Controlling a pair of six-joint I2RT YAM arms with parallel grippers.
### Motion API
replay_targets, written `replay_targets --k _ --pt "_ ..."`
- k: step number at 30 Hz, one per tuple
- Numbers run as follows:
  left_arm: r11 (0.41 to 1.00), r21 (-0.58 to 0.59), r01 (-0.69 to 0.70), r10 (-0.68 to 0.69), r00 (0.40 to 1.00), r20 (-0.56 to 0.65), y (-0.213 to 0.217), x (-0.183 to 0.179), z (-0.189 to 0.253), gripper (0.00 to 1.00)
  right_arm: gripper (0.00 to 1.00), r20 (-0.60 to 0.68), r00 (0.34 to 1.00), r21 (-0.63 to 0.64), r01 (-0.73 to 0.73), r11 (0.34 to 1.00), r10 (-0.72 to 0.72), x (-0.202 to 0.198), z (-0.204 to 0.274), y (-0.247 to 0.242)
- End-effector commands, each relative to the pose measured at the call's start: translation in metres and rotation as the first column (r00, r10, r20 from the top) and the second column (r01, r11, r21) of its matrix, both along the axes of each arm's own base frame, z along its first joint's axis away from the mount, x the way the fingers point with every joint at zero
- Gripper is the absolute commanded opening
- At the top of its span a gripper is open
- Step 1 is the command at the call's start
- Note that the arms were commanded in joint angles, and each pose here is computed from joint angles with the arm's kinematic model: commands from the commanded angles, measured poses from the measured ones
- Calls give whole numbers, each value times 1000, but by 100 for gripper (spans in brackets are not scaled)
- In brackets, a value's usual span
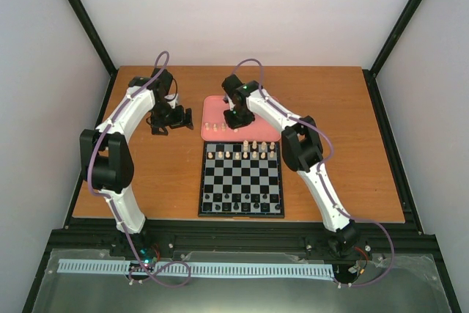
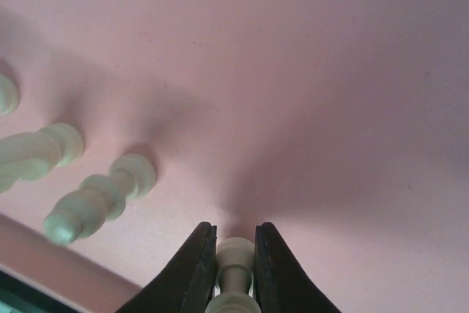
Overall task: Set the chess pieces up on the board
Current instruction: Pick up the chess piece from the storage box, then place the chess piece on the chessboard.
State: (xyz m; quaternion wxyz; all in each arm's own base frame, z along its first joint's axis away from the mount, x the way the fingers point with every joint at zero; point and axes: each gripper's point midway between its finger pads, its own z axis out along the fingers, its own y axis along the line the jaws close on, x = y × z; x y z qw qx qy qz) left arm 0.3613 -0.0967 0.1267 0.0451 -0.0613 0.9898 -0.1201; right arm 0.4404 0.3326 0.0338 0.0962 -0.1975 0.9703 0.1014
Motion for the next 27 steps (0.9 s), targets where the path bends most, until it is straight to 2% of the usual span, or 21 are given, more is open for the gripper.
replay_targets --k 1,9,17,27 --pt "1000 -13 -1 1 999 41 -3 6 12 100 13 70 997 26 -19 999 17 -9 57 5" --pt "1000 -20 -2 3 999 50 -4 8 15 100 14 65 995 21 -79 997 78 -53 88 13" --pt "1000 -22 -2 3 999 54 -4 7 17 100 14 -7 997 -19 -80 997 79 -86 65 -6" --pt "1000 -17 -3 4 999 51 -3 5 16 100 14 -15 995 -25 -96 995 96 -89 46 -5"
